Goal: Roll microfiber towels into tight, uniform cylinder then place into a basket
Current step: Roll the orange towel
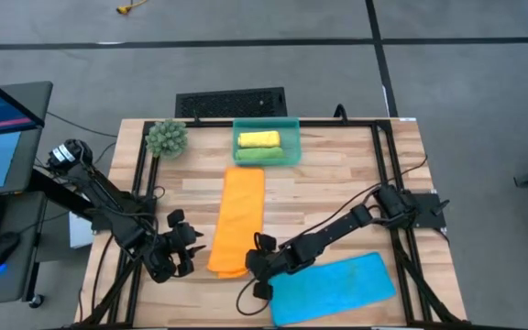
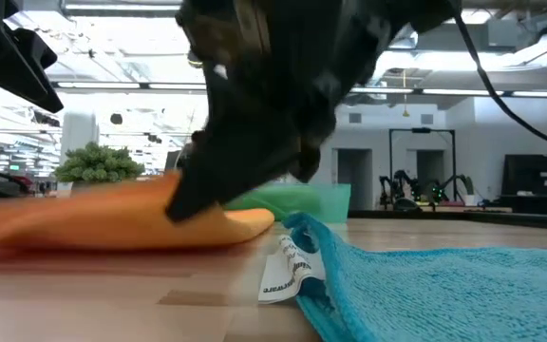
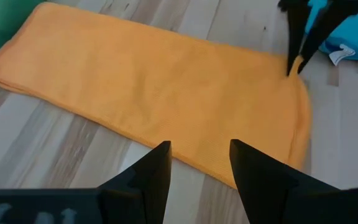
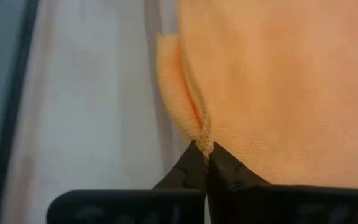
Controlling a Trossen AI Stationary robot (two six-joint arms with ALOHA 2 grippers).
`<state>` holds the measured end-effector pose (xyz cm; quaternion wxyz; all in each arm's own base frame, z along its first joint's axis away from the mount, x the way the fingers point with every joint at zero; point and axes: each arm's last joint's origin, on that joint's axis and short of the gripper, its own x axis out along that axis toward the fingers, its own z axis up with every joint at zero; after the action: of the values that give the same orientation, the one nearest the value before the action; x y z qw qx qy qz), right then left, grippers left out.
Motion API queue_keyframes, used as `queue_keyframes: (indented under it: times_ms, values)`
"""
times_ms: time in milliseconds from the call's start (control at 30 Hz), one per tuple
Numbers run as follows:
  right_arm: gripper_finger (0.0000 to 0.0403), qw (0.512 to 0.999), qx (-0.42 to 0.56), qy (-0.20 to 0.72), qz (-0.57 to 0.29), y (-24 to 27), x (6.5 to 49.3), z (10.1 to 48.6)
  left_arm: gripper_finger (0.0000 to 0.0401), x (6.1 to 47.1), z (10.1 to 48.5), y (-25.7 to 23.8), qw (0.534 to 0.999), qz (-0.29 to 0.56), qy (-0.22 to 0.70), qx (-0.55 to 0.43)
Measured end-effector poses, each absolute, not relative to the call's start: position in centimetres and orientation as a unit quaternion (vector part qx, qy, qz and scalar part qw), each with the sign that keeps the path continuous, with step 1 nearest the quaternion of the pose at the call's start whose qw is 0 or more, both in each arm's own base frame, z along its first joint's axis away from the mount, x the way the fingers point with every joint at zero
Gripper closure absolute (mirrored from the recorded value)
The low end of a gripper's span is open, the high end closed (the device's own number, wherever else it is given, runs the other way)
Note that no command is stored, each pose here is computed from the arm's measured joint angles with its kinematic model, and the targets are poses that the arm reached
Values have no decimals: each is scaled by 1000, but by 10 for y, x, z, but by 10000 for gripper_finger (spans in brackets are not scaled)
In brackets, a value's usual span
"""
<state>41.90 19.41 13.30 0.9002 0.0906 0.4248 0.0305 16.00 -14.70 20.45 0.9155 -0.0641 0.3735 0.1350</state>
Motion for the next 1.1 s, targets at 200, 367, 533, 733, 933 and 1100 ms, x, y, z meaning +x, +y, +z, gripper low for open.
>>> queue_keyframes:
  times_ms: [200,367,533,733,933,1100]
  values:
    - [391,891,174,418,14,189,420,149,244,163,199,-150,913,138,379,-56]
    - [385,855,281,436,-28,174,424,148,244,171,187,-160,915,131,378,-48]
    - [397,805,371,459,-64,157,429,143,244,180,178,-170,923,115,365,-39]
    - [388,751,444,473,-126,142,429,139,244,193,173,-183,938,81,334,-43]
    - [397,724,479,475,-144,134,431,139,244,210,160,-189,943,62,324,-43]
    - [387,703,507,474,-156,129,432,139,244,227,148,-189,944,38,325,-42]
